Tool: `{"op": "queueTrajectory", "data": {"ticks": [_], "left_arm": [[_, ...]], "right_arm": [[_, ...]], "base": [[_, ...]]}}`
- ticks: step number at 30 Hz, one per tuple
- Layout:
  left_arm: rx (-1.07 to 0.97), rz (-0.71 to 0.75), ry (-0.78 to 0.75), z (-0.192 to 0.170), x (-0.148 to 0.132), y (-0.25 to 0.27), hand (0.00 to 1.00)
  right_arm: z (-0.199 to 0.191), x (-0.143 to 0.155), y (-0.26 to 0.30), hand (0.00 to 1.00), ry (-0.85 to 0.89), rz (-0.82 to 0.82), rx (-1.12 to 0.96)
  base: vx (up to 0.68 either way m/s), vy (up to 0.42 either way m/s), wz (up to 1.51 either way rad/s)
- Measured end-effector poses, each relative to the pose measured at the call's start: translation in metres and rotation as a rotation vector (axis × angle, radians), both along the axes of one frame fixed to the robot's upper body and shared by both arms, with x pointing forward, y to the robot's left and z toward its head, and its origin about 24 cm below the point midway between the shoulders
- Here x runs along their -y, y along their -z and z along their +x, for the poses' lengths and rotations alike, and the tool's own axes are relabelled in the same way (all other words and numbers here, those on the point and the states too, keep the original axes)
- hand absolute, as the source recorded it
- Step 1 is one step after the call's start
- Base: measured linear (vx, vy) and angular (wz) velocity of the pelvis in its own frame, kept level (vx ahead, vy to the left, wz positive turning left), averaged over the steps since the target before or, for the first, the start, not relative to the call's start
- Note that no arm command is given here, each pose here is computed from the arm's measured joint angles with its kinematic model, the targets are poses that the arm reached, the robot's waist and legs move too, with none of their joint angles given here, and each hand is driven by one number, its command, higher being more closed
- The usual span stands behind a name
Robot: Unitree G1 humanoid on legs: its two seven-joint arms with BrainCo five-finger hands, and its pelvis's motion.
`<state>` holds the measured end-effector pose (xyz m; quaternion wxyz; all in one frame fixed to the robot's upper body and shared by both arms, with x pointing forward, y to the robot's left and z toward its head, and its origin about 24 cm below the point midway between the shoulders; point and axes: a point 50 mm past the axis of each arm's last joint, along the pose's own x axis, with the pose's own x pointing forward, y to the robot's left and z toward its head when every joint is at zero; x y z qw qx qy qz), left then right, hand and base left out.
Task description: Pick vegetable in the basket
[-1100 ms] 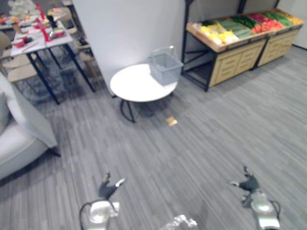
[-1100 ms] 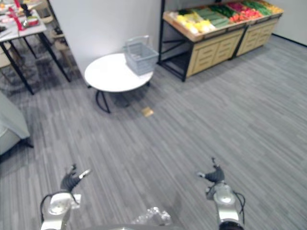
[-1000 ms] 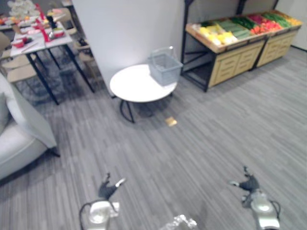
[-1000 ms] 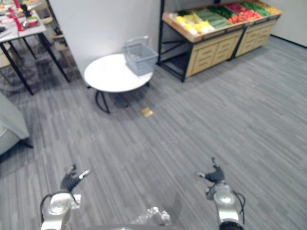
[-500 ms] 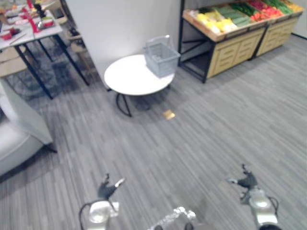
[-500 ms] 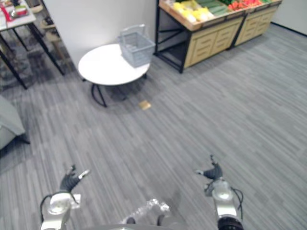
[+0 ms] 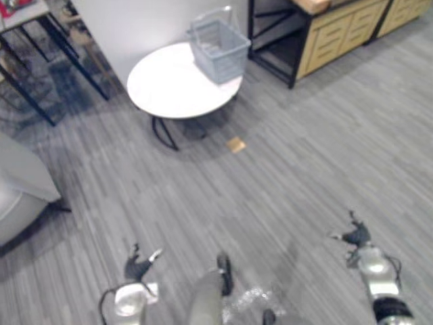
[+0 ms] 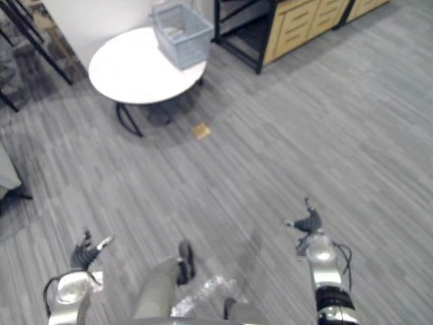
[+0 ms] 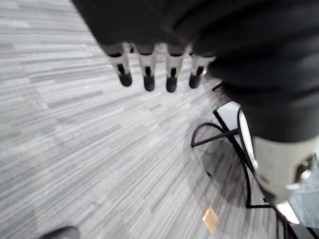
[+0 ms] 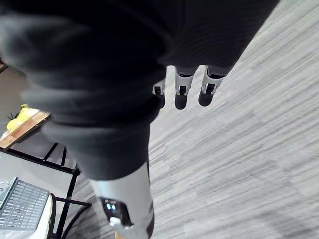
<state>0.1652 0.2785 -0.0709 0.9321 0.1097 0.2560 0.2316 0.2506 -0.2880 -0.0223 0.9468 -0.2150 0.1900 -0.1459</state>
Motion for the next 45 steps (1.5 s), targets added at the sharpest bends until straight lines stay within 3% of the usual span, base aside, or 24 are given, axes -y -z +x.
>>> {"op": "queueTrajectory", "data": {"ticks": [6,10,15,21,27,33,42,45], "left_arm": [[-0.055,-0.007,-0.005,-0.014,0.0,0.008,0.0],[-0.04,-0.006,0.039,-0.007,0.007,0.006,0.0],[0.047,0.013,0.128,0.038,0.016,-0.01,0.0],[-0.09,-0.072,0.08,-0.011,0.03,0.023,0.0],[-0.098,-0.103,0.086,-0.012,0.04,0.027,0.0],[-0.138,-0.129,0.187,-0.012,0.059,0.034,0.0],[-0.144,-0.039,0.249,-0.004,0.042,0.027,0.0],[-0.18,-0.087,0.262,-0.015,0.053,0.037,0.0]], "right_arm": [[-0.005,-0.017,0.011,0.0,-0.008,0.052,-0.011],[0.001,-0.018,-0.006,0.0,-0.032,-0.008,0.062],[0.009,-0.003,-0.041,0.0,0.072,-0.064,0.224],[0.034,-0.023,-0.087,0.0,-0.071,-0.282,0.348],[0.059,-0.049,-0.121,0.0,-0.155,-0.409,0.473],[0.053,-0.034,-0.117,0.0,-0.157,-0.509,0.419],[0.067,-0.036,-0.115,0.0,-0.224,-0.579,0.347],[0.076,-0.027,-0.123,0.0,-0.247,-0.668,0.312]], "base": [[0.8,0.195,0.17],[0.71,0.044,0.34],[0.65,-0.235,1.05],[0.76,-0.44,0.59],[0.53,-0.192,0.34],[0.44,0.02,0.8],[0.26,-0.246,0.71],[0.14,-0.338,-0.05]]}}
